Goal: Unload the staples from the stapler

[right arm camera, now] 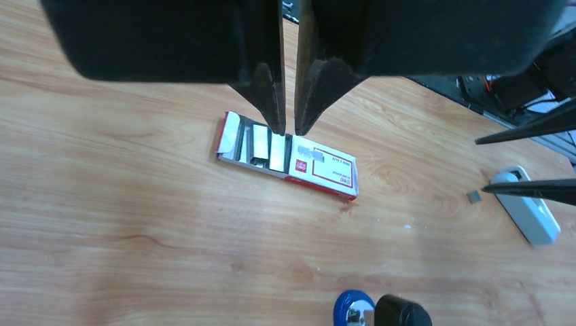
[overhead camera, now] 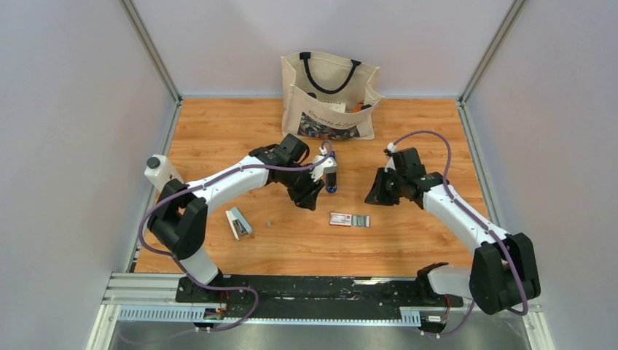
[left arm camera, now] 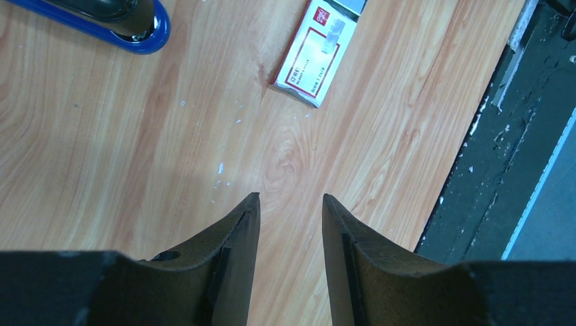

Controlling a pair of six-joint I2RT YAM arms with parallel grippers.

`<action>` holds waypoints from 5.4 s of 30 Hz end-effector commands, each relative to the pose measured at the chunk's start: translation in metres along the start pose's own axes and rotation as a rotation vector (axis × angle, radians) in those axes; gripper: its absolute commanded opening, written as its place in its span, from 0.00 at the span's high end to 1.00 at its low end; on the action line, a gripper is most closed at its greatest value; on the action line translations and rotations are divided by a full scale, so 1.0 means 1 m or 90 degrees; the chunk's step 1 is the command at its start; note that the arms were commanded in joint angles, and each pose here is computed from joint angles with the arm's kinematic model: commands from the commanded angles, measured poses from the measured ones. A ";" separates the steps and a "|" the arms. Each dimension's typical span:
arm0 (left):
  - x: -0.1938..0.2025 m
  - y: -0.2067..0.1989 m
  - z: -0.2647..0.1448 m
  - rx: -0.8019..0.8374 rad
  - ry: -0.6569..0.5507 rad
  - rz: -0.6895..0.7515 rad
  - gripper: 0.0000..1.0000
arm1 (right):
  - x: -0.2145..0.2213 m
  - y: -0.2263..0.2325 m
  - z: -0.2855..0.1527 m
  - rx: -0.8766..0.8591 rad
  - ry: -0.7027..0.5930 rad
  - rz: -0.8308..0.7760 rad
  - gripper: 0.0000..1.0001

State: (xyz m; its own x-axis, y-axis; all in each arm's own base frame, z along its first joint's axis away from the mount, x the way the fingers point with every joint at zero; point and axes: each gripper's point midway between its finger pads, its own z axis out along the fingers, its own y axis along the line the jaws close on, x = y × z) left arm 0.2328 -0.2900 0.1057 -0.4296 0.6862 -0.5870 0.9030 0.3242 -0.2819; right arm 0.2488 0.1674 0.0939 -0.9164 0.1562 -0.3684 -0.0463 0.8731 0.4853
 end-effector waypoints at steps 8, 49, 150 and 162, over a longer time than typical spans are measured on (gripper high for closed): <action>0.002 0.009 0.018 -0.030 0.040 0.013 0.52 | 0.027 -0.042 0.005 -0.009 0.009 0.129 0.83; 0.010 0.020 0.069 -0.123 0.158 0.058 0.50 | 0.040 -0.047 0.037 -0.120 0.040 0.222 0.89; 0.019 0.004 0.081 -0.080 0.174 0.155 0.51 | 0.045 0.032 0.076 -0.210 0.097 0.140 0.83; 0.017 0.006 0.066 -0.102 0.180 0.153 0.51 | 0.054 0.005 0.063 -0.131 0.105 0.123 0.60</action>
State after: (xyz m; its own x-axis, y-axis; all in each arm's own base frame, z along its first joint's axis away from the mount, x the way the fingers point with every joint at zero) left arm 0.2270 -0.3181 0.0198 -0.2370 0.9086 -0.3439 0.9713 0.2288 -0.0648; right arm 0.2300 0.2236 0.0266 -0.9656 0.2351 -0.1108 0.0811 0.6776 0.7309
